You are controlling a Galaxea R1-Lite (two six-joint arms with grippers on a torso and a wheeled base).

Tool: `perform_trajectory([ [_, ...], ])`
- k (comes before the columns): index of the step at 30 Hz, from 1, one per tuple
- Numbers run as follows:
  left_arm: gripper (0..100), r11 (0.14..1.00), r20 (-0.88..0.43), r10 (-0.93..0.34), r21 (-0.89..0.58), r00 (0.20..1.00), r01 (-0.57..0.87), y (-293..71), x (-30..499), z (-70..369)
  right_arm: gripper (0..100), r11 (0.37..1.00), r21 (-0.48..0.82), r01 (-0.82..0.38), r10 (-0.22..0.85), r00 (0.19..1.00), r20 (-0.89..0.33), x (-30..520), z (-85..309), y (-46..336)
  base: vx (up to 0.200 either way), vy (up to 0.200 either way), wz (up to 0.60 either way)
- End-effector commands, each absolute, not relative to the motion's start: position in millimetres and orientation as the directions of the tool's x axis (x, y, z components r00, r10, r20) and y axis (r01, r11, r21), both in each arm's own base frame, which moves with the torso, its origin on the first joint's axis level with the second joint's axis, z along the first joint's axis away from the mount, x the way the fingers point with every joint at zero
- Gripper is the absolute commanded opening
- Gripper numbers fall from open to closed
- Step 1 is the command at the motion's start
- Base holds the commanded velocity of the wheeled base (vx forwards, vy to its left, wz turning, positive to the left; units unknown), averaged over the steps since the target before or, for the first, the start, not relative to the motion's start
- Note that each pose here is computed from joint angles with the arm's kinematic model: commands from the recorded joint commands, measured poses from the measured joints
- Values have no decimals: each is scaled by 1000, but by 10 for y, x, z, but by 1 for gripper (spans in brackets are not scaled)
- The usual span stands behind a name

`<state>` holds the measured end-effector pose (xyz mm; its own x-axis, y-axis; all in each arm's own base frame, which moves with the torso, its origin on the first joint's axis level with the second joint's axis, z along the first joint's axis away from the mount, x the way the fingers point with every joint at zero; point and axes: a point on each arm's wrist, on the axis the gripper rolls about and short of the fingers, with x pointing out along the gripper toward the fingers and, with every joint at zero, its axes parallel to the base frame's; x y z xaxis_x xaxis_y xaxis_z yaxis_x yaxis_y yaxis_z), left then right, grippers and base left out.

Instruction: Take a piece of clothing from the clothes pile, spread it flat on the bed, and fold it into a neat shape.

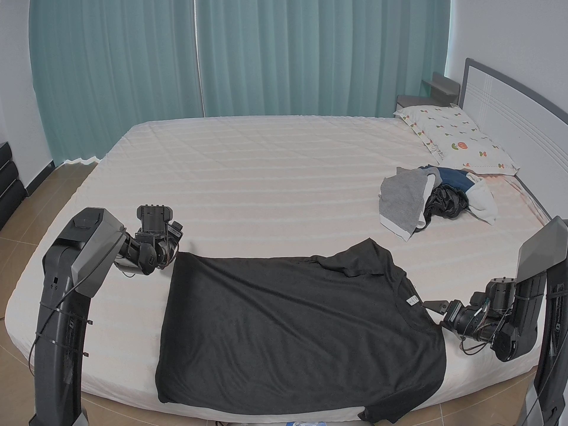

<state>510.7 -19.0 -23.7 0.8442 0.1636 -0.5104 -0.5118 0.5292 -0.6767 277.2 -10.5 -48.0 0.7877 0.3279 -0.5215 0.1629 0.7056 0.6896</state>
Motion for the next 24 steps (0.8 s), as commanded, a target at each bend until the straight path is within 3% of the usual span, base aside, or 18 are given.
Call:
perform_trajectory([
  [1, 100, 493, -522, 126, -705, 844, -510, -140, 4956, -10, 100, 703, 705, 96, 325, 838, -439, 2843, -235, -102, 0, 0, 0],
  [7, 100, 489, -576, -35, -723, 817, -488, -131, 4626, 119, 100, 720, 693, 31, 323, 870, -374, 3079, -139, 59, 0, 0, 0],
  [14, 100, 472, -608, -137, -734, 782, -489, -204, 4364, 66, 100, 762, 647, 13, 323, 858, -398, 3603, 116, 691, 0, 0, 0],
  [24, 100, 509, -575, -155, -744, 804, -433, -348, 4259, -42, 100, 798, 601, 52, 306, 824, -477, 4098, -321, 1055, 0, 0, 0],
])
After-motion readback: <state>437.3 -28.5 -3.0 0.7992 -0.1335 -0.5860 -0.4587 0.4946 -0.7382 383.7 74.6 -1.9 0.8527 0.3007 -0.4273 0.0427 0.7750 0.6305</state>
